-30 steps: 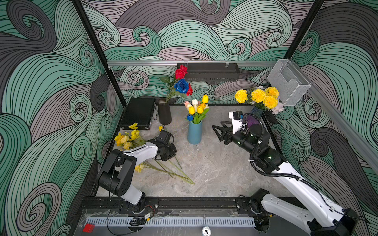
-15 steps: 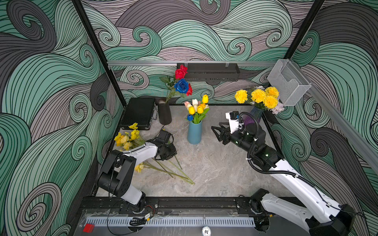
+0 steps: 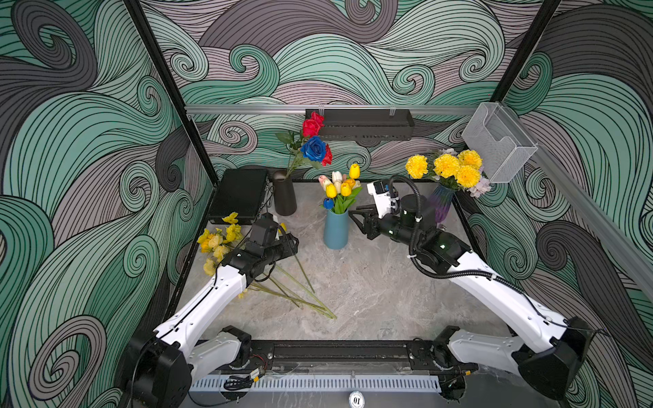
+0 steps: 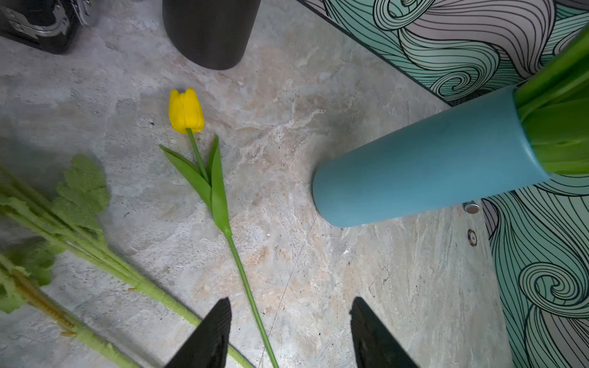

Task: Pick out yellow flowers from the vase
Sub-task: Place the flower at the center of the board, then pick up the flower from the vase.

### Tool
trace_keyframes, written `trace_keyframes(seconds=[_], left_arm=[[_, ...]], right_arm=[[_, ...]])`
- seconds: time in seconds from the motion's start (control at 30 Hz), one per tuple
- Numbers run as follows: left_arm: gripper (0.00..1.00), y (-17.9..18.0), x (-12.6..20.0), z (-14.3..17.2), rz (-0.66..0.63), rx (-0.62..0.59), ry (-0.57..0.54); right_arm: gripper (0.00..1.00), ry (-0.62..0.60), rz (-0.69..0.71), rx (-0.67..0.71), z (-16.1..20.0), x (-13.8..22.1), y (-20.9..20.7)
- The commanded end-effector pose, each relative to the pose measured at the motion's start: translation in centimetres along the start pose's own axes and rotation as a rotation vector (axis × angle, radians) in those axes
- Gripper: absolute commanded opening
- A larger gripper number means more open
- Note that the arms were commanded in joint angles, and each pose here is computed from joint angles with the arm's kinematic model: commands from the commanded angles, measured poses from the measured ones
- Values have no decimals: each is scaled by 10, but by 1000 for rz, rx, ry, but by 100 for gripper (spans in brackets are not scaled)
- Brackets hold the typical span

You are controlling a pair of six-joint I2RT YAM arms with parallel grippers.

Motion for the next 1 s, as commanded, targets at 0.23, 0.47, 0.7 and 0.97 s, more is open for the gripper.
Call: trace_keyframes(seconds=[0.23, 0.47, 0.7, 0.97], left_arm=[[62, 24, -8, 18, -53, -138, -43], [67, 24, -3, 19, -18, -163, -107], [70, 25, 0, 22, -4, -169, -136], [71, 28, 1, 24, -14, -165, -141]], right_arm=[[25, 18, 116, -132, -7, -33, -18], [22, -10, 130, -133, -15, -44, -21], [22, -105, 127, -91, -22, -54, -26], [23, -116, 192, -98, -20, -60, -39]])
Point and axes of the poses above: each gripper's point midway between its finger pads, its own x axis back along the fingers, its own y axis along the line the jaws close on, z = x × y, the point moved 2 cm from there along x, back along the fingers, and after that the axes turned 6 degrees about -x, right-handed, at the moved point
